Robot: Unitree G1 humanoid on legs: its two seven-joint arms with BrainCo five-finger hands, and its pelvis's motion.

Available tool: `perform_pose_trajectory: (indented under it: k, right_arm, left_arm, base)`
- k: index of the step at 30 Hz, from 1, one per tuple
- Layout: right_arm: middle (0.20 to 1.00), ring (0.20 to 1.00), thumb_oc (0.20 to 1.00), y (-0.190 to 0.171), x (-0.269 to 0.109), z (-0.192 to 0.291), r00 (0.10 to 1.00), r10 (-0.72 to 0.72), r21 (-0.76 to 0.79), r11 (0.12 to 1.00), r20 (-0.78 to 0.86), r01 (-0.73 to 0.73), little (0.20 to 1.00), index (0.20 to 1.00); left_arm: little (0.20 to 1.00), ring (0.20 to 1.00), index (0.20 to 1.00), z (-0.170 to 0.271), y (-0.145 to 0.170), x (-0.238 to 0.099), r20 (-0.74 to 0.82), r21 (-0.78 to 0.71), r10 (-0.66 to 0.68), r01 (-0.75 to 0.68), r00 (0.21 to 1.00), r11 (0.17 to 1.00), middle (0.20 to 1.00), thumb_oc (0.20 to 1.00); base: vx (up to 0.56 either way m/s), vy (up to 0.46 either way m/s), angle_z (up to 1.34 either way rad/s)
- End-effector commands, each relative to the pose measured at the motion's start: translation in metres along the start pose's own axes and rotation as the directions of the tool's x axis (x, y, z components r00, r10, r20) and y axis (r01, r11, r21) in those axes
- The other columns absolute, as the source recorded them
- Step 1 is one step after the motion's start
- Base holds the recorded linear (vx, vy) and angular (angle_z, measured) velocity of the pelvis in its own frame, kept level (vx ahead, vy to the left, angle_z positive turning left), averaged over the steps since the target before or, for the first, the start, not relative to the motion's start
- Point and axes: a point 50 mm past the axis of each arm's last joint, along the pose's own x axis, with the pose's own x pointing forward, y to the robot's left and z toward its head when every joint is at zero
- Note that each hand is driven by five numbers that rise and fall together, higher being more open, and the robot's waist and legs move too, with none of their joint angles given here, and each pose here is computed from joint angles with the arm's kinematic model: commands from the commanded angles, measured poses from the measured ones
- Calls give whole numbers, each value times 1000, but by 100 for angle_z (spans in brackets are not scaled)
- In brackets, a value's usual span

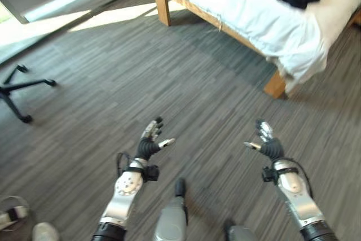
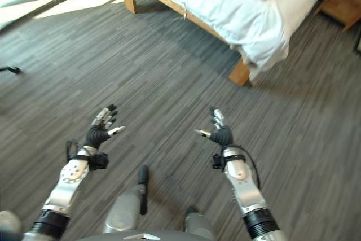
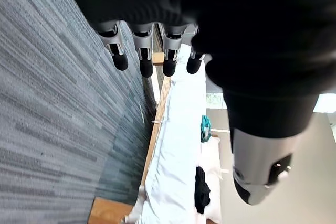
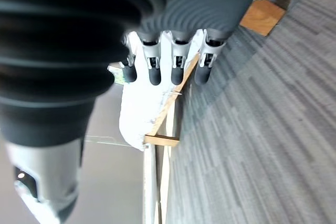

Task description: Pick up bed clothes into laundry basket.

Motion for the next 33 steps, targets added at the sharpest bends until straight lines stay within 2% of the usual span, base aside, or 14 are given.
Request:
perform_pose_trajectory:
  k: [1,6,9,14,19,25,33]
  right_arm:
    - [1000,1000,1000,-19,6,23,993,-6,-59,998,115,13,1000,1000]
    - [1000,1000,1000,-16,9,33,988,21,-81,997,155,-8,1000,1000]
    - [1000,1000,1000,-32,-1,25,993,-27,-93,995,118,38,1000,1000]
    - [1000,1000,1000,-35,-14,14,996,-61,-86,994,69,66,1000,1000]
    - [1000,1000,1000,-33,-20,1,1000,-18,-82,996,8,19,1000,1000]
    - [1000,1000,1000,-37,-5,7,1000,-12,-113,994,18,14,1000,1000]
    - [1000,1000,1000,-43,-3,3,999,-41,-160,986,7,41,1000,1000]
  left_arm:
    - [1000,1000,1000,24,-8,9,119,52,-53,47,991,998,1000,1000]
    - [1000,1000,1000,30,-1,18,129,94,-49,37,990,995,1000,1000]
    - [1000,1000,1000,32,-8,26,135,100,-95,82,986,992,1000,1000]
    - [1000,1000,1000,25,-16,28,107,84,-103,94,989,992,1000,1000]
    - [1000,1000,1000,20,-30,20,105,29,-161,159,981,987,1000,1000]
    - [1000,1000,1000,46,-46,34,214,-8,-179,185,960,983,1000,1000]
    - [1000,1000,1000,48,-56,36,230,-38,-180,193,956,980,1000,1000]
  base:
    - [472,-99,-45]
    - [480,69,-6]
    - [931,171,15]
    - [795,-243,124]
    - [518,-187,58]
    - [358,-264,-23]
    - [522,94,-39]
